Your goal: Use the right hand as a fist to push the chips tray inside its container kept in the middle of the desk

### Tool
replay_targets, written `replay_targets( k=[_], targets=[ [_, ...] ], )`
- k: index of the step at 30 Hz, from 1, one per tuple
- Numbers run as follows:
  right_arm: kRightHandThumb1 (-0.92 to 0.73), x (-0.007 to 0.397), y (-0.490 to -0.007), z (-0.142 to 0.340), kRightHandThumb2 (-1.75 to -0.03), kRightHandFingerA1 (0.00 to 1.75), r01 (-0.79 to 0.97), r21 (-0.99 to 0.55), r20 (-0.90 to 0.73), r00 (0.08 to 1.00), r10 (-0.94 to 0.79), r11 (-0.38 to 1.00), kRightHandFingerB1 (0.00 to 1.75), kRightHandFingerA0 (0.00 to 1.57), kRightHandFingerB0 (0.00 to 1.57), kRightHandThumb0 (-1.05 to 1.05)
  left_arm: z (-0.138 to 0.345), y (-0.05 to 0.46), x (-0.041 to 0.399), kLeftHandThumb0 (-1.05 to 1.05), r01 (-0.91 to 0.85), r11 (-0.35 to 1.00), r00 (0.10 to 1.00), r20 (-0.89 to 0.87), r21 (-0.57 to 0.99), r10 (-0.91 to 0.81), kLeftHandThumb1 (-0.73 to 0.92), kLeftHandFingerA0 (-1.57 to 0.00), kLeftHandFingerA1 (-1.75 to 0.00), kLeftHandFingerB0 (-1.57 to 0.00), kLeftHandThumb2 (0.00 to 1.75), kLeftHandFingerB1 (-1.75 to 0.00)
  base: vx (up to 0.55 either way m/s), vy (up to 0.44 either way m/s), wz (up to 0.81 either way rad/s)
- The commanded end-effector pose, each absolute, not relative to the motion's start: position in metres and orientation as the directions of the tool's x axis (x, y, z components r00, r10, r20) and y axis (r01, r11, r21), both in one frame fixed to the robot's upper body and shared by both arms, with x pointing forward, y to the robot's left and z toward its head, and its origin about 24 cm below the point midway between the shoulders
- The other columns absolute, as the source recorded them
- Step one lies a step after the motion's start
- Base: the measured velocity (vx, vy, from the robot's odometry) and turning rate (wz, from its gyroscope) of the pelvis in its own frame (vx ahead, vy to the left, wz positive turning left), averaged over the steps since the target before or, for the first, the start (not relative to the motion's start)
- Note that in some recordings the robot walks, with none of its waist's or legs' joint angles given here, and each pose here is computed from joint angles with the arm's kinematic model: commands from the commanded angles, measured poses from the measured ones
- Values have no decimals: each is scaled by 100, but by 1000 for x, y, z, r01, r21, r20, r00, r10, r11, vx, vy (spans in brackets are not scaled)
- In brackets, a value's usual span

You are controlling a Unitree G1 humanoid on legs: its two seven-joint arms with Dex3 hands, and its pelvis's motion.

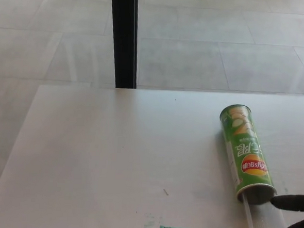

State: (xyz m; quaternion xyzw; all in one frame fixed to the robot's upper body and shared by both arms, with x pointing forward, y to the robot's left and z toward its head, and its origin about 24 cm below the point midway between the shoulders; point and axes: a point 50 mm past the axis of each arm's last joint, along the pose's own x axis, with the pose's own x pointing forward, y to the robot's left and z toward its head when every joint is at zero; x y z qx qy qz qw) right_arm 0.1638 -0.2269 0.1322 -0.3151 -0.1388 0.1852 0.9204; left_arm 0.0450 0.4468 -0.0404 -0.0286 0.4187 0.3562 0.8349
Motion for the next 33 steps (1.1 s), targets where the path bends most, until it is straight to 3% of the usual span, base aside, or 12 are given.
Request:
replay_targets(
  k=[1,17,18,20,21,25,26,28,29,31,32,33],
  targets=[
    [-79,157,-217,140,-64,66,-270,-730,158,827,539,628,44,87,68,-64,-31,455,44,-45,-621,736,382,-715,271,586,39,-33,-98,-12,163,-76,0,0,0],
    [-83,157,-217,99,-65,105,-350,-868,-85,804,589,352,50,89,78,-70,-29,458,44,-36,-635,723,374,-711,272,596,48,-28,-89,-4,155,-68,0,0,0],
    [-63,159,-219,99,-93,97,-347,-885,-106,800,591,311,61,90,72,-73,-29,458,44,-36,-633,724,375,-709,274,597,47,-26,-89,-3,156,-68,0,0,0],
    [-63,162,-222,99,-93,99,-340,-903,-128,796,592,262,60,89,71,-74,-29,457,45,-36,-636,722,373,-710,272,597,46,-27,-90,-4,157,-70,0,0,0],
    [-83,163,-223,99,-64,101,-347,-904,-142,794,591,249,49,87,77,-70,-28,457,45,-39,-615,737,381,-713,281,589,47,-30,-95,-9,162,-75,0,0,0],
    [-81,168,-227,101,-65,104,-329,-926,-166,796,582,185,49,93,79,-70,-29,457,44,-38,-631,728,383,-708,268,593,40,-33,-98,-7,163,-73,0,0,0],
    [-62,169,-228,102,-93,100,-321,-930,-165,798,580,178,59,93,74,-74,-29,457,44,-40,-629,729,384,-708,270,593,39,-35,-100,-8,164,-75,0,0,0],
    [-62,170,-228,101,-93,100,-319,-931,-164,798,580,176,59,93,74,-74,-29,457,44,-40,-629,729,384,-708,270,593,39,-35,-100,-8,164,-75,0,0,0],
    [-86,174,-230,103,-67,96,-317,-945,-218,793,569,80,51,88,74,-71,-29,457,42,-39,-628,732,389,-708,265,590,40,-32,-97,-7,164,-73,0,0,0],
    [-87,176,-230,104,-65,88,-314,-948,-235,796,557,48,49,86,72,-70,-28,457,42,-40,-636,730,396,-707,250,587,38,-30,-98,-11,167,-79,0,0,0],
    [-67,178,-230,104,-97,81,-300,-954,-249,800,546,4,60,88,68,-73,-27,458,43,-42,-635,732,402,-705,247,585,38,-30,-96,-9,165,-76,0,0,0],
    [-67,180,-230,104,-97,81,-281,-960,-248,803,541,-23,60,88,68,-73,-27,458,44,-42,-629,735,402,-704,253,586,38,-30,-96,-9,165,-76,0,0,0]
  ],
)
